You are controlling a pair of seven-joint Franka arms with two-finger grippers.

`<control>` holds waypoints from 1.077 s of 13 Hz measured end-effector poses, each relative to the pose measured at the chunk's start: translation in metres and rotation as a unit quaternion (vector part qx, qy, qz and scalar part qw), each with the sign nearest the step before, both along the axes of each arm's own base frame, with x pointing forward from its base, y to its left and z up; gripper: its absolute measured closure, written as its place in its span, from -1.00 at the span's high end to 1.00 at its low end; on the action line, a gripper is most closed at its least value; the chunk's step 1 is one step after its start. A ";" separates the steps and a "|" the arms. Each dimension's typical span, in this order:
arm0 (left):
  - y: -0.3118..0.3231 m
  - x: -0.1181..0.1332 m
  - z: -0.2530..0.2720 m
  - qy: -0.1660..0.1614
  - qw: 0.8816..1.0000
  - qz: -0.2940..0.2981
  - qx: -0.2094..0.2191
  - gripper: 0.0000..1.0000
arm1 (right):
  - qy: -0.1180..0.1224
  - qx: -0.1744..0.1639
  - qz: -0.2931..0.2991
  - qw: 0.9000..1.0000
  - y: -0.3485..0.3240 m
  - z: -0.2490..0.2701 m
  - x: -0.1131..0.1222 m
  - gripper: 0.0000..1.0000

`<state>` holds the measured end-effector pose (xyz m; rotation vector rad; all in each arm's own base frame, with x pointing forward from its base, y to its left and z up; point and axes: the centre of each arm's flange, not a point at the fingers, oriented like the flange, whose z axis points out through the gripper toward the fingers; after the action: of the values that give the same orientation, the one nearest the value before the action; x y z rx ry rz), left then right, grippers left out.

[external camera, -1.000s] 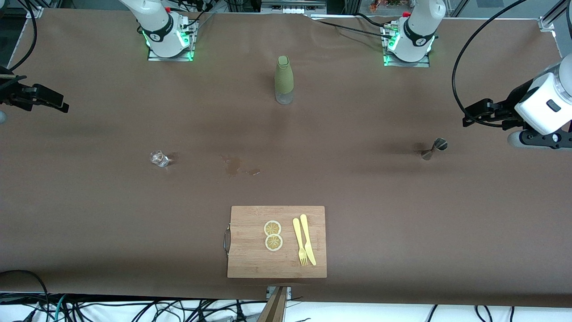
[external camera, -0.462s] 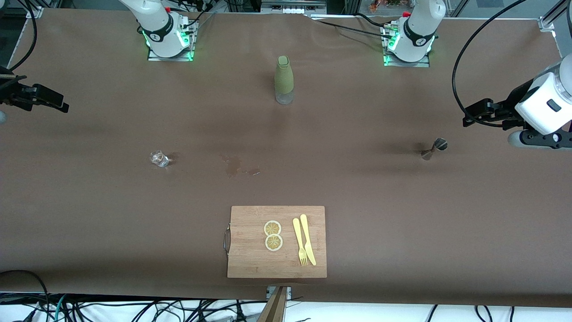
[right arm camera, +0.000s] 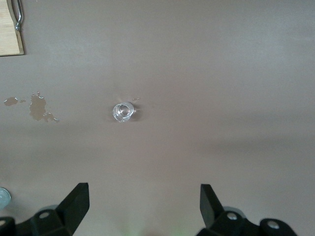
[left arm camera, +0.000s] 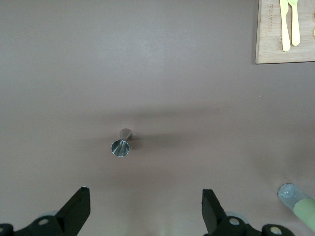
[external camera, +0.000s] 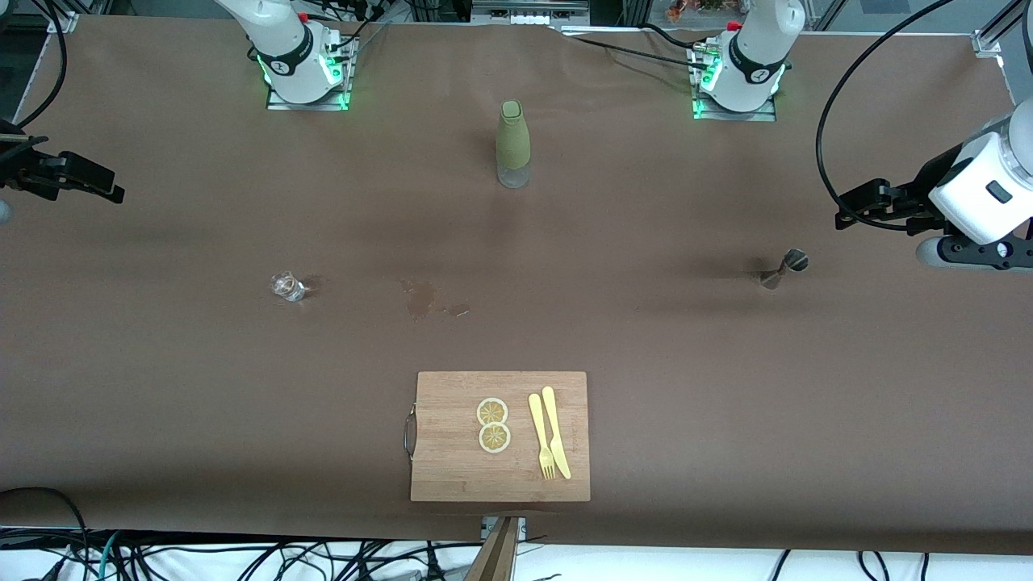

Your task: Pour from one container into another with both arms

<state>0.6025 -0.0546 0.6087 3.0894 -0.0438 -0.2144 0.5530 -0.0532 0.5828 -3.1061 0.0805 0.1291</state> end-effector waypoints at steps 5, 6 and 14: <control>0.015 0.001 0.000 0.000 1.000 0.012 0.001 1.00 | 0.001 0.000 0.000 1.000 0.000 0.000 0.000 1.00; 0.017 0.001 0.000 0.000 1.000 0.012 0.001 1.00 | 0.001 0.000 0.000 1.000 0.000 0.000 0.000 1.00; 0.027 0.002 -0.001 0.002 1.000 0.019 0.002 1.00 | 0.002 0.000 0.000 1.000 0.000 0.000 0.000 1.00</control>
<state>0.6044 -0.0277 0.6076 3.0916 0.0142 -0.2183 0.5525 -0.0534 0.5826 -3.1055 0.0810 0.1351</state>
